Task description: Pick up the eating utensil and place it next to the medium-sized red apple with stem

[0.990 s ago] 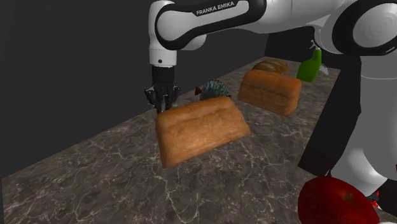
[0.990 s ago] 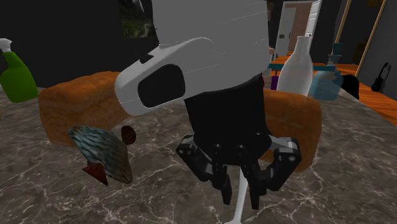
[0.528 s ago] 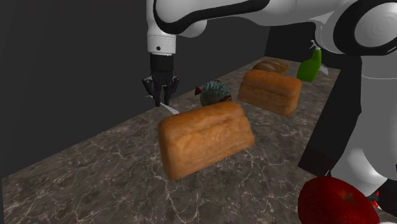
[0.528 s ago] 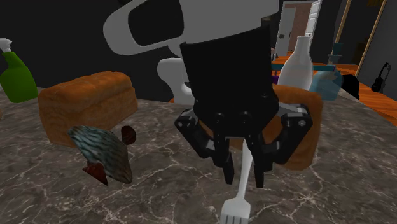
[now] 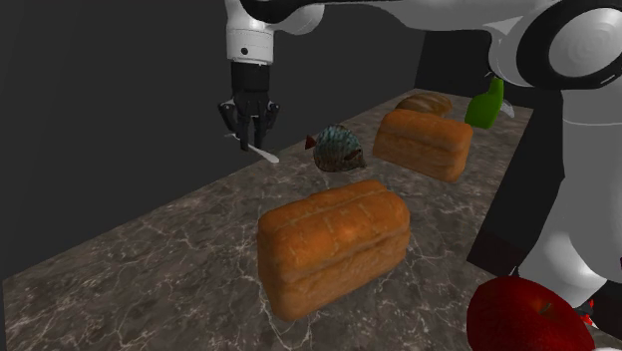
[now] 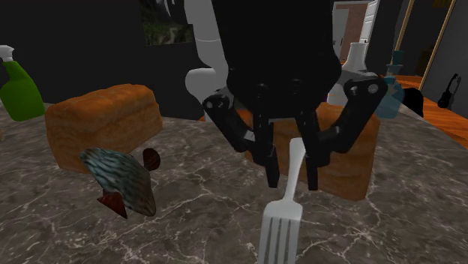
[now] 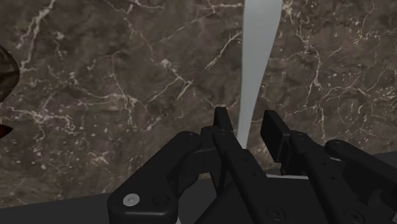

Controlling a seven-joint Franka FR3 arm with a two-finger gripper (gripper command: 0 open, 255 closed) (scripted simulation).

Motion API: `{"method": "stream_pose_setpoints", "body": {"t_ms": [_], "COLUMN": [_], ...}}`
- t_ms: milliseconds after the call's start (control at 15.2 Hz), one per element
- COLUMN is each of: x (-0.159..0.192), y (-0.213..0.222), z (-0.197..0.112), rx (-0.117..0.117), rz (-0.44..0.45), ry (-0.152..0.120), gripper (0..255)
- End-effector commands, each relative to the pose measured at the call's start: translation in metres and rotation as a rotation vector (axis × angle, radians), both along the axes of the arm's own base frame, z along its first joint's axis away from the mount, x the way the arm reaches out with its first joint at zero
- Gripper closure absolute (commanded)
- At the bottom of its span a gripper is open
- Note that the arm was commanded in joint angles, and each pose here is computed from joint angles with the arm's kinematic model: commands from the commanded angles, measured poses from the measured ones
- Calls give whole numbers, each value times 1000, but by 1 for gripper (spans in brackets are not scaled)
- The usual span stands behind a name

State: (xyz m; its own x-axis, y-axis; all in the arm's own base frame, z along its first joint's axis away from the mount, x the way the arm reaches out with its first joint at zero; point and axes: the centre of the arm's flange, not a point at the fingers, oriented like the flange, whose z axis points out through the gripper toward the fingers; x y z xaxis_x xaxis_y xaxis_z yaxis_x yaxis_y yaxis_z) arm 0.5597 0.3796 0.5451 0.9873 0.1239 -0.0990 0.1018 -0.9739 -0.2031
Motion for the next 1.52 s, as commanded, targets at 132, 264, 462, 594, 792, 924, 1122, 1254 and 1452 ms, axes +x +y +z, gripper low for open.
{"method": "stream_pose_setpoints", "body": {"t_ms": [132, 264, 462, 594, 792, 924, 1122, 1254, 1452], "x": [0, 0, 0, 0, 0, -27, -66, -92, -131], "y": [0, 0, 0, 0, 0, -4, -9, -13, -19], "z": [21, 32, 47, 58, 69, 69, 69, 69, 70], "rx": [0, 0, 0, 0, 0, 0, 0, 0, 0], "rz": [0, 0, 0, 0, 0, 0, 0, 0, 0], "ry": [0, 0, 0, 0, 0, 0, 0, 0, 0], "gripper": [255, 255, 255, 255, 255, 255, 255, 255, 255]}}
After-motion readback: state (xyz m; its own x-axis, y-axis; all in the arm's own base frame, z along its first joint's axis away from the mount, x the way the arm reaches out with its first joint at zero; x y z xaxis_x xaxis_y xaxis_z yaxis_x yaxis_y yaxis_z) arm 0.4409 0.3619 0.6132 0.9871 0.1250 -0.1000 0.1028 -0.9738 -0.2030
